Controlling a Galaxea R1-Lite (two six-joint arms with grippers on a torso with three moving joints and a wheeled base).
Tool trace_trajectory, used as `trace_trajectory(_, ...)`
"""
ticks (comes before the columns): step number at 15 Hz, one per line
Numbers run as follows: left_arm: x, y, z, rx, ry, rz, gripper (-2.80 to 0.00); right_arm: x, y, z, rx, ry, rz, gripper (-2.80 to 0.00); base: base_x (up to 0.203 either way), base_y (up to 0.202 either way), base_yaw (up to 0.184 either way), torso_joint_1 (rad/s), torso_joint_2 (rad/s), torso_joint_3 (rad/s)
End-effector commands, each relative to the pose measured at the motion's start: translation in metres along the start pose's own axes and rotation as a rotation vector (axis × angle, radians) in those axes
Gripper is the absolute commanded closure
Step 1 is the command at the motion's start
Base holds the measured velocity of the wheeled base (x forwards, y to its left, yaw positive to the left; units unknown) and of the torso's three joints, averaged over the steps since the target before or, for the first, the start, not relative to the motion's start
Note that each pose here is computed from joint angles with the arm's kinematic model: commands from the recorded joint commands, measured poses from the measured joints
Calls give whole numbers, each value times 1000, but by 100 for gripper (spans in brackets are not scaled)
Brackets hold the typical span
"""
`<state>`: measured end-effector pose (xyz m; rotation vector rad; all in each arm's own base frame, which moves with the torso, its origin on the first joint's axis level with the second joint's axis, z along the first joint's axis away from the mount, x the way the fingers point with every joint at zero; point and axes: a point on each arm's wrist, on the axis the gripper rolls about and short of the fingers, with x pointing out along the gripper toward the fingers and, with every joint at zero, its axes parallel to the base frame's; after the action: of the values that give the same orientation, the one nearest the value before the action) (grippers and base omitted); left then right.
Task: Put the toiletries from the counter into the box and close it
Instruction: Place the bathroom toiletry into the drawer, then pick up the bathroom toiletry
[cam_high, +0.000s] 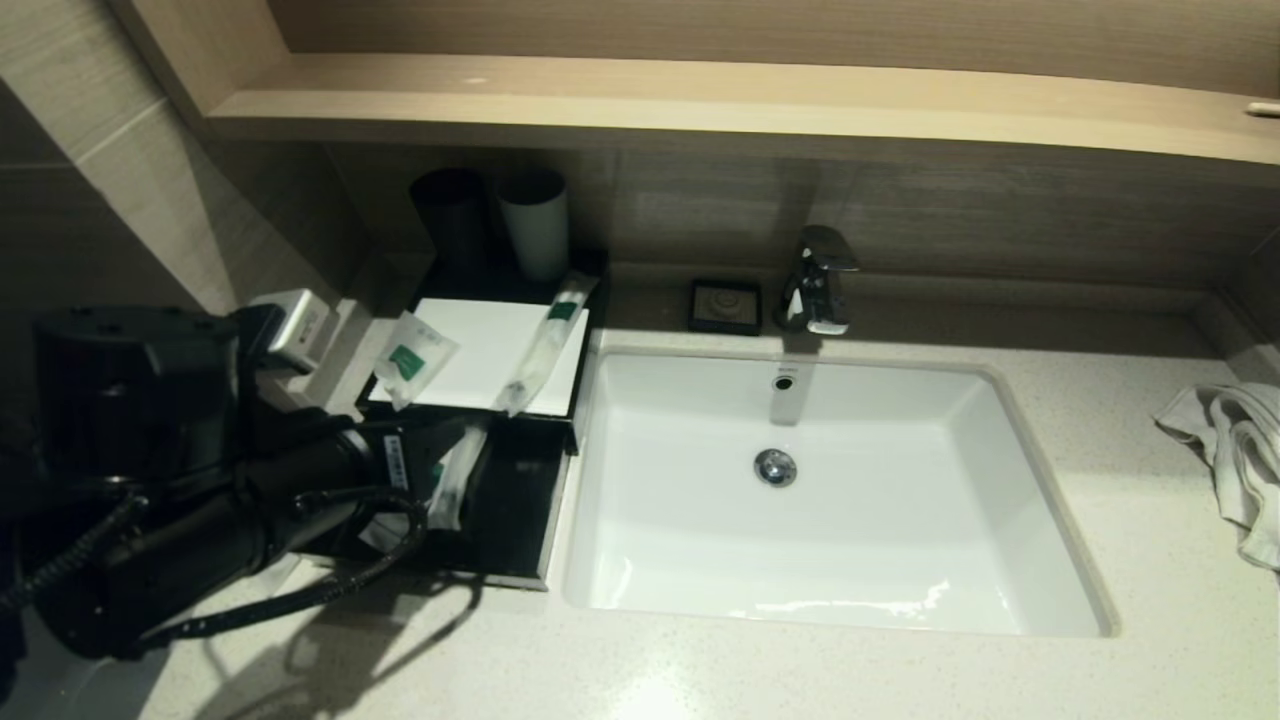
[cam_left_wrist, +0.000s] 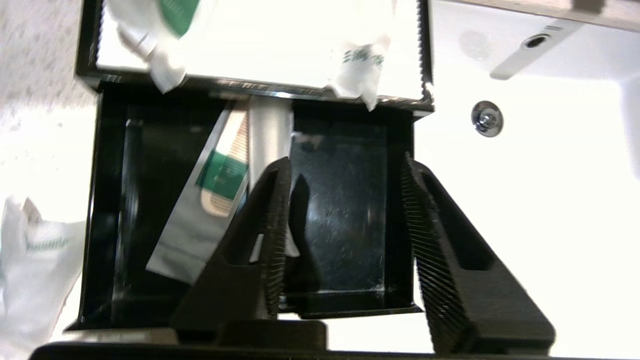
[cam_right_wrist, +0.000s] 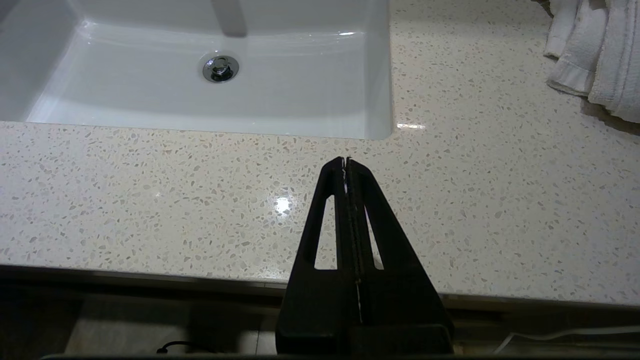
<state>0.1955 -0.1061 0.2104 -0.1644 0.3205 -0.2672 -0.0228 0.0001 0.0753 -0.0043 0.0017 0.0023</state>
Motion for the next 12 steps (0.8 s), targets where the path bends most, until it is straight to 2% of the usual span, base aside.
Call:
trace_trajectory(1, 5, -3, 4, 77, -3, -16, 0, 0, 0, 0, 0, 0, 1, 0, 0, 0, 0, 0, 0, 0)
trace_trajectory(3, 13, -5, 2, 156, 20, -66, 0, 0, 0, 0, 0, 0, 1, 0, 0, 0, 0, 0, 0, 0)
trace_trajectory(4, 18, -7, 3, 167, 27, -84, 0, 0, 0, 0, 0, 0, 1, 0, 0, 0, 0, 0, 0, 0)
trace_trajectory(9, 50, -11, -7, 186, 99, -89, 0, 0, 0, 0, 0, 0, 1, 0, 0, 0, 0, 0, 0, 0)
trace_trajectory(12, 55, -13, -5, 182, 90, -96, 0, 0, 0, 0, 0, 0, 1, 0, 0, 0, 0, 0, 0, 0)
